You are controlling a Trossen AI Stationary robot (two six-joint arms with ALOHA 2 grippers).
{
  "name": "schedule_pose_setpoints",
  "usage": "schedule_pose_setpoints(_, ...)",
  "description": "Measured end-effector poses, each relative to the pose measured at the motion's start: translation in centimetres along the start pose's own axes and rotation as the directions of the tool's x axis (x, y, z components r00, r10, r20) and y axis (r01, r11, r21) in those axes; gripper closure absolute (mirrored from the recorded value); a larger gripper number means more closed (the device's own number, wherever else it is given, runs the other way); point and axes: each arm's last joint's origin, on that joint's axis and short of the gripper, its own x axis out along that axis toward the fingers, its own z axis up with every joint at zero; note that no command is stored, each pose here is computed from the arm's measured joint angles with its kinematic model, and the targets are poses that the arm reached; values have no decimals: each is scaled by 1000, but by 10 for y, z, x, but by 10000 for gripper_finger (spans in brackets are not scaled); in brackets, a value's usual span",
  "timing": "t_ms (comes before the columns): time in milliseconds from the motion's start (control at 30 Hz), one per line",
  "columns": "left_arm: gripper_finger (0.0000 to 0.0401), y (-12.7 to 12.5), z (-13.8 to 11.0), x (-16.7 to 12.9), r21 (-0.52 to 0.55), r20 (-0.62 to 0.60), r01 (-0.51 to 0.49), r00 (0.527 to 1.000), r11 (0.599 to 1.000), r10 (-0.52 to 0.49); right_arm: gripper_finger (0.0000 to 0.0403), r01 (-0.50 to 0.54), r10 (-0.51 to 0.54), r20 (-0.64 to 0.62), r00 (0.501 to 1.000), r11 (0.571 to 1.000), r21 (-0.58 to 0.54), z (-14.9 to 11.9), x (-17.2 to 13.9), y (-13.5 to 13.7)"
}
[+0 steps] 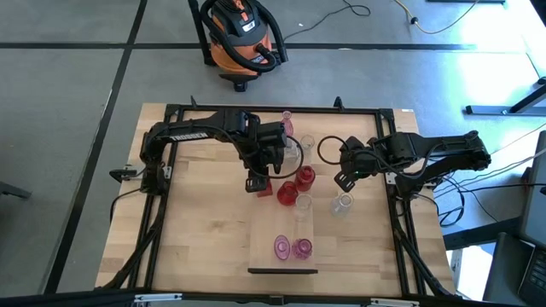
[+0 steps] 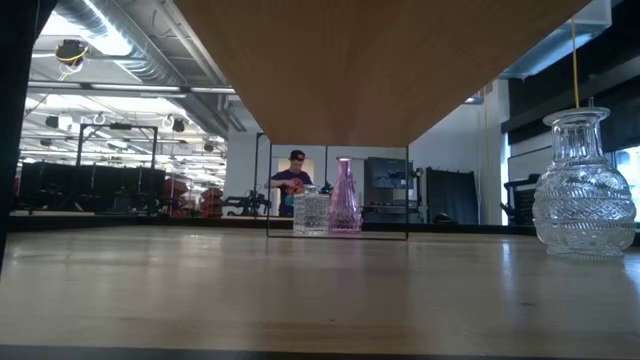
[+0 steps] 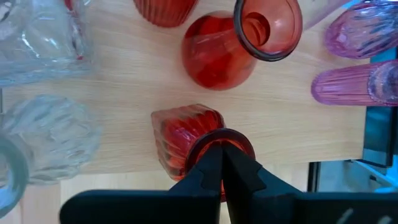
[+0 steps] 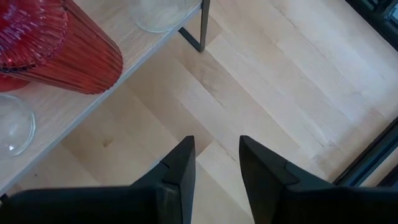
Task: Sort vases onto shelf
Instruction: Adjust the vases on the shelf
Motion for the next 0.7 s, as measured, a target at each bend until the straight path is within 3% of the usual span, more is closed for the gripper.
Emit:
schedule_pose_setpoints(567, 401, 0, -1, -7, 4, 42, -47, 998, 999, 47, 295, -3, 3, -1, 1000, 1000, 2, 0, 0, 0)
schedule_pose_setpoints(700, 401, -2, -2, -12, 4, 48, -97, 994, 995, 97, 295, -14, 14, -10, 1000, 1000, 3, 0, 0, 1)
